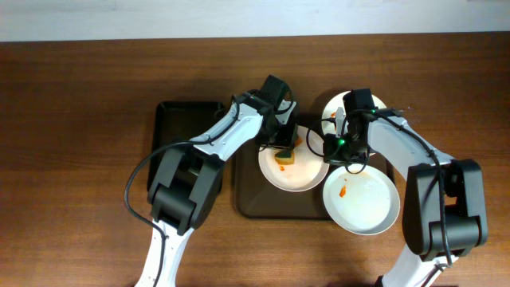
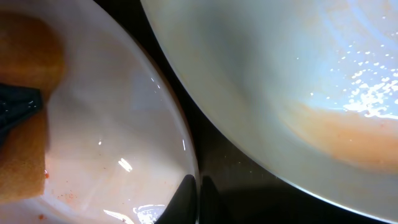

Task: Clean dirty plates on tray and stack at the side
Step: 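Wipe the left plate with the sponge while the right gripper holds it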

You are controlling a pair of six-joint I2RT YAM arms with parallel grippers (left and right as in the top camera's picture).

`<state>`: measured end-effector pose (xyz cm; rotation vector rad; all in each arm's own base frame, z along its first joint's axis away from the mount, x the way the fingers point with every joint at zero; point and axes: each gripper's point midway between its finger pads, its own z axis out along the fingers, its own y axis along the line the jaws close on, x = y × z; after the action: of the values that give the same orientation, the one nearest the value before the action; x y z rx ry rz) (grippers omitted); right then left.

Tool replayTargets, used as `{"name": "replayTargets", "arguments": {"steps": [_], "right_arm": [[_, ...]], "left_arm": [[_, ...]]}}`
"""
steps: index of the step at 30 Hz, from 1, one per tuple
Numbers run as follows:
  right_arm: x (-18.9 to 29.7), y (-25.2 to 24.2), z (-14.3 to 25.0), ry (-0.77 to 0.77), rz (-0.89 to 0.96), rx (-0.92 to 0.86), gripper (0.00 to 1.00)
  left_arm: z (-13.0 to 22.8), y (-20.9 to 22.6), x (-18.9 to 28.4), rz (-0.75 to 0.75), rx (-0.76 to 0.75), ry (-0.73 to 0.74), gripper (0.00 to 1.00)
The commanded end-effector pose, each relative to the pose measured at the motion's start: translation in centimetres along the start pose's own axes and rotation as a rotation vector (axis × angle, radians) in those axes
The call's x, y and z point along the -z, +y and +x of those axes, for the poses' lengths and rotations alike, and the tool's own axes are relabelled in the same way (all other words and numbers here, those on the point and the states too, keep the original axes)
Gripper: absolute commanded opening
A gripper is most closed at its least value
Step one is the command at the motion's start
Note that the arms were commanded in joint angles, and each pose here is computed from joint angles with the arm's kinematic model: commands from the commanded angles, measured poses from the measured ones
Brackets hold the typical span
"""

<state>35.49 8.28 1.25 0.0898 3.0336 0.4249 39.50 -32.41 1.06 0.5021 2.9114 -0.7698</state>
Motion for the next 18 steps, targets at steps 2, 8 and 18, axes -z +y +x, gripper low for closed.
{"name": "replayTargets", "arguments": {"steps": [2,8,18], "right_arm": [[0.0,0.4,0.2,0.007,-0.016,0.008,0.04],[0.0,0.5,0.2,0.007,-0.016,0.008,0.04],[0.0,0.4,0.3,0.009,-0.016,0.008,0.04]], "left_arm": [[-0.5,-1.0,5.0,-0.049,-0.071,-0.057,0.01],[2.2,-2.0,3.8,-0.062,-0.15,0.024,0.0],[5.0,-1.3,-0.5,-0.256,-0.292,0.025,0.12]]}}
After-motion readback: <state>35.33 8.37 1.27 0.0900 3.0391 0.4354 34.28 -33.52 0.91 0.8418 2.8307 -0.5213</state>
